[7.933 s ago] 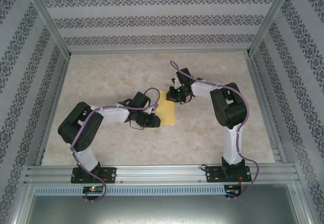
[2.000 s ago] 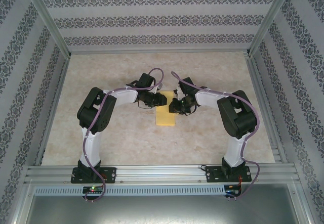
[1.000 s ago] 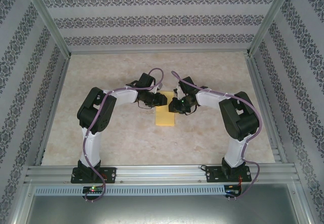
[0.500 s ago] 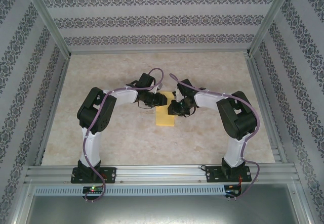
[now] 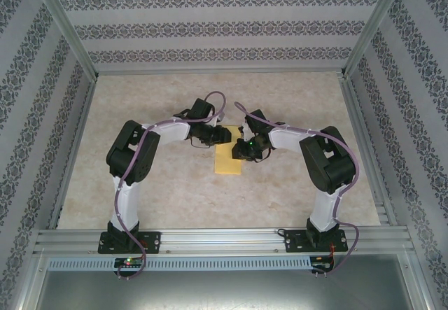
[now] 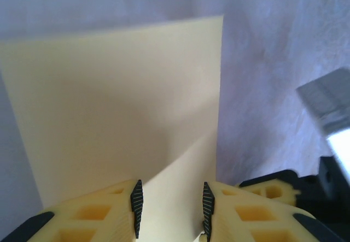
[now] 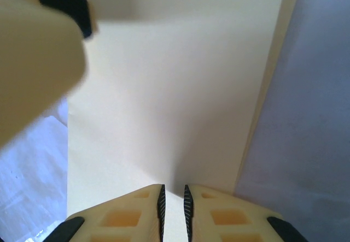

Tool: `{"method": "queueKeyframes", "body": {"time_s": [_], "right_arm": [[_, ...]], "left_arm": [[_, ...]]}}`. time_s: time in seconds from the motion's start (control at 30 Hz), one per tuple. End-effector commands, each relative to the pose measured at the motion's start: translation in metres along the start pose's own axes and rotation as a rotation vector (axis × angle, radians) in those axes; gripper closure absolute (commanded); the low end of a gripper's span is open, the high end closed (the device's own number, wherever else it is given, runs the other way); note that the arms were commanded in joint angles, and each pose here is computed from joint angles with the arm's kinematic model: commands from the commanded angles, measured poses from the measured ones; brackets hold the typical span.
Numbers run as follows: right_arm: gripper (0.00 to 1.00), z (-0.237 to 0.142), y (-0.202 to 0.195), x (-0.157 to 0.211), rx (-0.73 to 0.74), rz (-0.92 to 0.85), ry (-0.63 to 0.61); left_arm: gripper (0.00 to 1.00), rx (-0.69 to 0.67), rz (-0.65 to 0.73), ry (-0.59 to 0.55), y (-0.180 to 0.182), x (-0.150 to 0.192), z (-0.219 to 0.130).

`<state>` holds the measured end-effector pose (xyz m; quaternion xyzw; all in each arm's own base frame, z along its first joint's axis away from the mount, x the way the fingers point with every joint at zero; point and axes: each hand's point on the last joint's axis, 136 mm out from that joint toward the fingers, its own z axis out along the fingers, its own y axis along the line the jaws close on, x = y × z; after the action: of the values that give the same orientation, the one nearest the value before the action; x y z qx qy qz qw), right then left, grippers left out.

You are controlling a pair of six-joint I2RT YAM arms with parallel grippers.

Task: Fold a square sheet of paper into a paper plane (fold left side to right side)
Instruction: Hold the square sheet of paper at the center of the table, then first fold the square sheet of paper in half at the center of the table.

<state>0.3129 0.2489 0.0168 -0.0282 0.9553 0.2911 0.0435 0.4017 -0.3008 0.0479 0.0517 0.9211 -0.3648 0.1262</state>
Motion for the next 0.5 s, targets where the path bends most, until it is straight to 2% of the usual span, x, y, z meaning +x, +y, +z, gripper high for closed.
{"method": "queueKeyframes", "body": {"time_s": [0.0,0.33,0.47], "right_arm": [[0.8,0.013,-0.02,0.02,0.066,0.034,0.063],[0.81,0.011,-0.025,0.022,0.097,0.022,0.075],[0.81,0.012,-0.027,0.024,0.105,0.022,0.082]], "left_arm": [[0.63,0.007,-0.01,-0.042,0.002,-0.021,-0.01],[0.64,0.03,-0.033,-0.017,0.016,-0.015,0.006],[0.64,-0.007,-0.042,-0.017,0.029,-0.012,0.01]]}}
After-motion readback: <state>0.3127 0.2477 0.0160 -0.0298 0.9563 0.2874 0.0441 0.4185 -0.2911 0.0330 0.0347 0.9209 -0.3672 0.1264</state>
